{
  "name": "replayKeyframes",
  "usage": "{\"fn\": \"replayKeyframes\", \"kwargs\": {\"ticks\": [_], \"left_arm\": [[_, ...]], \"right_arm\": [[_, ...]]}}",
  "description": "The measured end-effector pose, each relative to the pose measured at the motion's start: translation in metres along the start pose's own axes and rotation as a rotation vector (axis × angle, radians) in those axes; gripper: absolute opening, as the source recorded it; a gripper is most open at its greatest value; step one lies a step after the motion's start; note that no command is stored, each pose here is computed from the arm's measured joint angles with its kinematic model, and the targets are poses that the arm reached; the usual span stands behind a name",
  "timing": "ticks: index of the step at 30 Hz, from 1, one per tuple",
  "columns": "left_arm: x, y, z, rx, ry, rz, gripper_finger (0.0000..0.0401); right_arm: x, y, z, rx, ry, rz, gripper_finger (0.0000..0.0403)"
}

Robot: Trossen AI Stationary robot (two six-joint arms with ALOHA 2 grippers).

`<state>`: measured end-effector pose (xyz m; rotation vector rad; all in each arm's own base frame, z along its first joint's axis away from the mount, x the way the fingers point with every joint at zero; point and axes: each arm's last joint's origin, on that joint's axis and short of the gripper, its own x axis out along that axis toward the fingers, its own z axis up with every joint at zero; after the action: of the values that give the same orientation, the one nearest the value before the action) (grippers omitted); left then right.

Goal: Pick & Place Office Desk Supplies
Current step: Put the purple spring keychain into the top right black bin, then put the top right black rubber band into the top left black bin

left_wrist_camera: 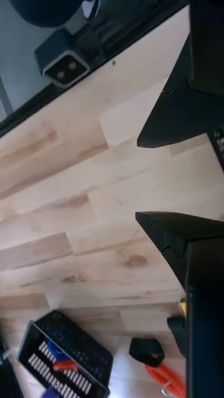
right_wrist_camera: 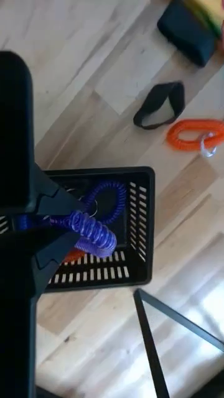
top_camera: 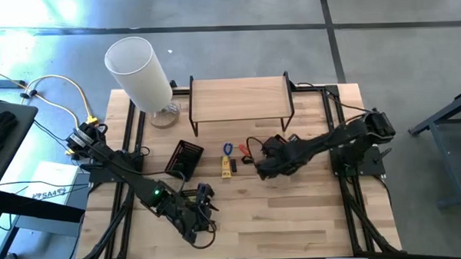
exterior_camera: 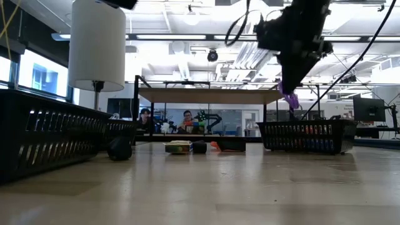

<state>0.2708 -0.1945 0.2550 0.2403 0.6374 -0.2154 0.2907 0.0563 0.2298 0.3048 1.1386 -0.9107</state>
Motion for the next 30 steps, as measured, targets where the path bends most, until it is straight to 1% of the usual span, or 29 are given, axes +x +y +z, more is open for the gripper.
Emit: {"fn": "replayKeyframes", "kwargs": {"ticks": [8,12,16,20,23,27,30], "left_arm": [[-0.006,-0.014,-0.003,0.03,0.003,-0.036,0.0172],[-0.009,-0.021,-0.005,0.05,0.012,-0.052,0.0172],[-0.012,-0.027,-0.008,0.069,0.026,-0.064,0.0172],[-0.014,-0.031,-0.01,0.058,0.036,-0.073,0.0172],[-0.015,-0.032,-0.011,0.06,0.041,-0.076,0.0172],[-0.016,-0.033,-0.011,0.065,0.045,-0.079,0.0172],[-0.016,-0.033,-0.012,0.064,0.053,-0.077,0.0172]], "right_arm": [[0.033,0.001,0.015,0.009,0.111,-0.043,0.001],[0.041,0.0,0.019,0.035,0.13,-0.049,0.0037],[0.044,0.003,0.02,0.047,0.136,-0.031,0.0078],[0.043,0.003,0.02,0.064,0.135,-0.032,0.0117],[0.041,0.001,0.021,0.06,0.115,-0.048,0.0137],[0.023,-0.01,0.024,0.077,0.056,-0.031,0.0151],[0.001,-0.014,0.024,0.099,-0.025,0.04,0.0153]]}}
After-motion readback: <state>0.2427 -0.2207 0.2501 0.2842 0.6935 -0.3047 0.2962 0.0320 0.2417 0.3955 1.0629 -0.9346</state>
